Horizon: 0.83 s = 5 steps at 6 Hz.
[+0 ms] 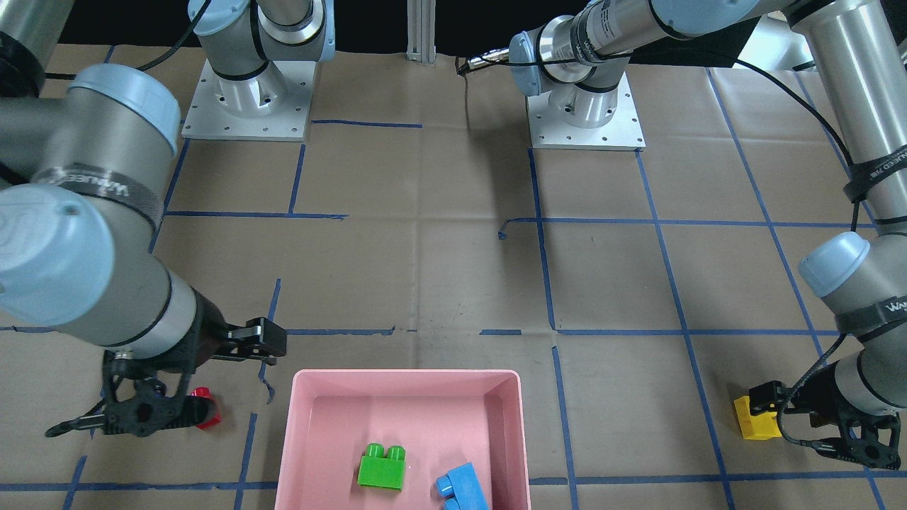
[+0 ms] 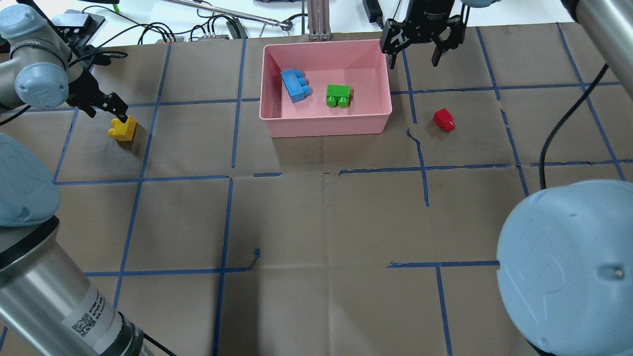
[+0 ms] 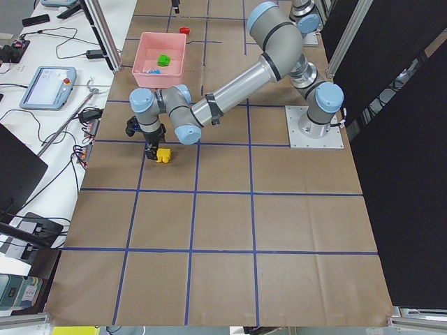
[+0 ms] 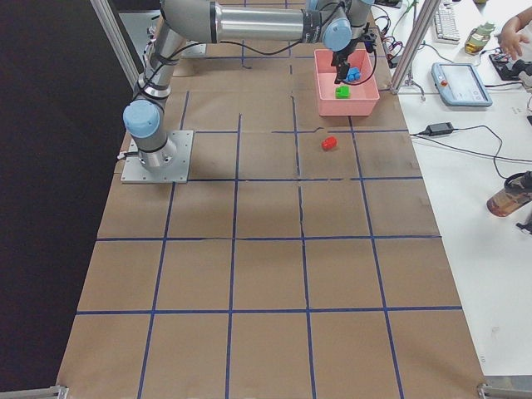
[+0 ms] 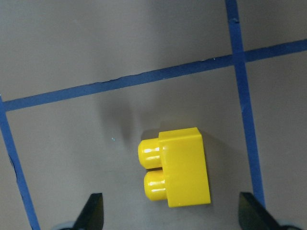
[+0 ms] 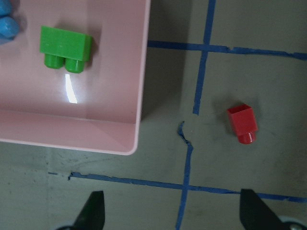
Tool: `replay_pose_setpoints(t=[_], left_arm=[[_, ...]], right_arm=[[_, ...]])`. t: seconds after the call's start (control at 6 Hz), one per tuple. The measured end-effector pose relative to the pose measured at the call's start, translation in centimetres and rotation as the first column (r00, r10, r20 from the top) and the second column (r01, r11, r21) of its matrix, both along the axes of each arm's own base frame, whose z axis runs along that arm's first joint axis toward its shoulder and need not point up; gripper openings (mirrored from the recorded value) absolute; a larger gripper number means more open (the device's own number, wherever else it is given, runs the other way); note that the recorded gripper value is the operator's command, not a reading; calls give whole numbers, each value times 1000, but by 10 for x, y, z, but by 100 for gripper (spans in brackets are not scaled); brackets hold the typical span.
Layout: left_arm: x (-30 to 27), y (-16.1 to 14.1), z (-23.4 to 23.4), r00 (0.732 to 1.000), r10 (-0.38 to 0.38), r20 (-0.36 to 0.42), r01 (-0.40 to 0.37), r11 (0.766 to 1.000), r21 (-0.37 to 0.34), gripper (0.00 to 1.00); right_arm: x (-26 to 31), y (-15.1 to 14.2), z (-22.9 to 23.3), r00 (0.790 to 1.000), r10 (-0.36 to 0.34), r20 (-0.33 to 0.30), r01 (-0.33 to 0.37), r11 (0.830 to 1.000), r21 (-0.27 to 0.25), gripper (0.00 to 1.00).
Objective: Put all blocks into box
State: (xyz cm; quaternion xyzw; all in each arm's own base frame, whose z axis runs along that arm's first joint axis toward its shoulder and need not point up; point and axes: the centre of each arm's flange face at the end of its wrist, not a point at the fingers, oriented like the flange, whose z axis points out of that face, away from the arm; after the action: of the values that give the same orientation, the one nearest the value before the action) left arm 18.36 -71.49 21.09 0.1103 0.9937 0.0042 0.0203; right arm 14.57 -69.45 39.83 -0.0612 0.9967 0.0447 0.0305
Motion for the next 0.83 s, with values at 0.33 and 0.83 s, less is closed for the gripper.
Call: replay_pose_setpoints(t=[0.33, 0.83], left_arm=[[-1, -1, -25, 1000, -9, -8, 10, 999, 31, 96], [-5, 6, -41, 1000, -8, -23, 9, 998, 61, 0]], right_arm=[[-65, -2, -6, 995, 98, 26, -99, 994, 37, 100], [-98, 7, -72, 966, 249, 63, -252, 967, 44, 100]])
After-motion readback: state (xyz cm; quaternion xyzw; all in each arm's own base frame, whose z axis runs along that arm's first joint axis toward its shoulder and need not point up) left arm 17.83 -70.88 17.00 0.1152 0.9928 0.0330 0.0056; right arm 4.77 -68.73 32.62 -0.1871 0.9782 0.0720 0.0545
